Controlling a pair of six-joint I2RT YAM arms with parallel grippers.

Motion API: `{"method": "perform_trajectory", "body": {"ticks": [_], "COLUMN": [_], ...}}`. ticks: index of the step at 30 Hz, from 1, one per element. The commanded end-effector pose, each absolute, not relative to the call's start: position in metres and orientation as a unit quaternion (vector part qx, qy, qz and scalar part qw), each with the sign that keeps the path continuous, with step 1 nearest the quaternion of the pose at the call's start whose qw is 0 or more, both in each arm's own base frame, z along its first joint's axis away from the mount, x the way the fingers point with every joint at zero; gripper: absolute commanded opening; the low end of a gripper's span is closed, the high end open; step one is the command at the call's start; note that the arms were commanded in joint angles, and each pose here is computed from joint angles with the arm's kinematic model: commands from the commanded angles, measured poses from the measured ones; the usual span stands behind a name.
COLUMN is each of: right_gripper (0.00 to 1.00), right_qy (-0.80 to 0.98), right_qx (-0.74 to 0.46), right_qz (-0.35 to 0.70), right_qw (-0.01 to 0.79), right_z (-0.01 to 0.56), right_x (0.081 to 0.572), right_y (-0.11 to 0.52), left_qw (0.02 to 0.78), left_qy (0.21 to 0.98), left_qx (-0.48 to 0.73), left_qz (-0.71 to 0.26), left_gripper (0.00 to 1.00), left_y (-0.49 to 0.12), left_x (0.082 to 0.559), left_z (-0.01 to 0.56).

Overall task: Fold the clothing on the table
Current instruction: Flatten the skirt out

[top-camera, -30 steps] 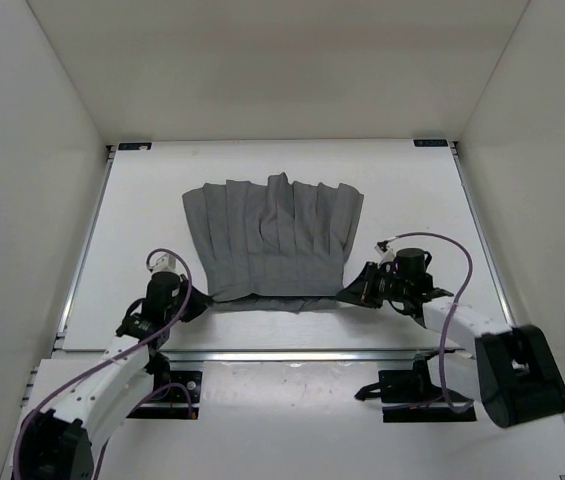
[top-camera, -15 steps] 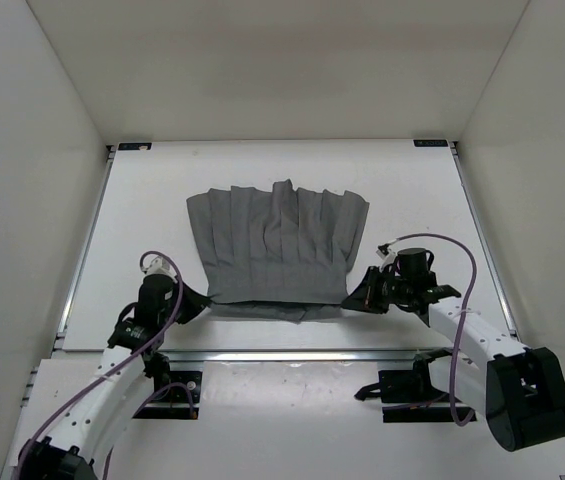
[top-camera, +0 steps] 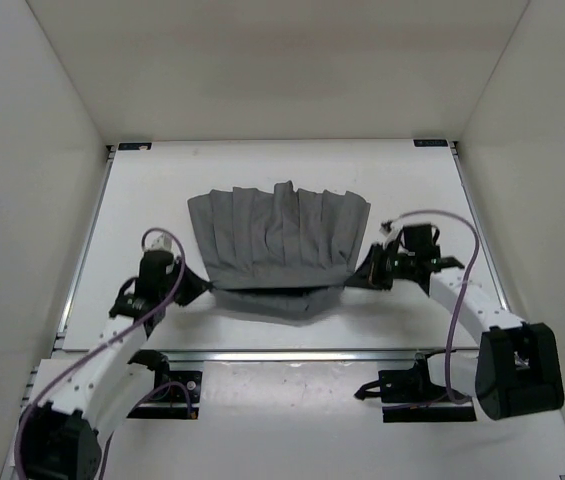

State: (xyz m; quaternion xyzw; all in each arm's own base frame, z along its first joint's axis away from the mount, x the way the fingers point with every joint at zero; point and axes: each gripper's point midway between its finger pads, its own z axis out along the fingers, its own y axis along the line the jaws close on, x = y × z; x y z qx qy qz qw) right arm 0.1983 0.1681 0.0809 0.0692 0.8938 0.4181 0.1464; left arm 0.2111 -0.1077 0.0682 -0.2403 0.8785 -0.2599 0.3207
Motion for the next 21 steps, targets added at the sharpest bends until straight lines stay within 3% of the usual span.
{"method": "perform_trajectory", "body": {"ticks": [1, 5, 7, 16, 21], "right_gripper": [0.0, 0.0, 0.0, 0.0, 0.0], "right_qy": [0.853, 0.815, 0.799, 0.74, 0.713], "right_qx": [-0.016, -0.047, -0.051, -0.134, -0.131], "right_qz": [0.416, 0.383, 0.399, 0.381, 0.384], "right_qw": [0.315, 0.433, 0.446, 0.538, 0.573], "right_z": [0.176, 0.282, 0.31, 0.424, 0.471], "right_x": [0.287, 0.349, 0.36, 0.354, 0.35], "right_y": [0.163, 0.149, 0.148, 0.174, 0.167], "left_qw": [0.425, 0.485, 0.507, 0.583, 0.597], "left_qy": [0.837, 0.803, 0.78, 0.718, 0.703], "left_qx": [-0.196, -0.166, -0.174, -0.138, -0.162], "left_qz": [-0.284, -0.303, -0.323, -0.354, -0.352], "left_gripper": [0.0, 0.0, 0.0, 0.0, 0.0], "left_y": [-0.118, -0.134, -0.136, -0.143, -0.128], "left_x": [0.283, 0.34, 0.354, 0.351, 0.349], "left_z": [0.168, 0.28, 0.326, 0.455, 0.49]}}
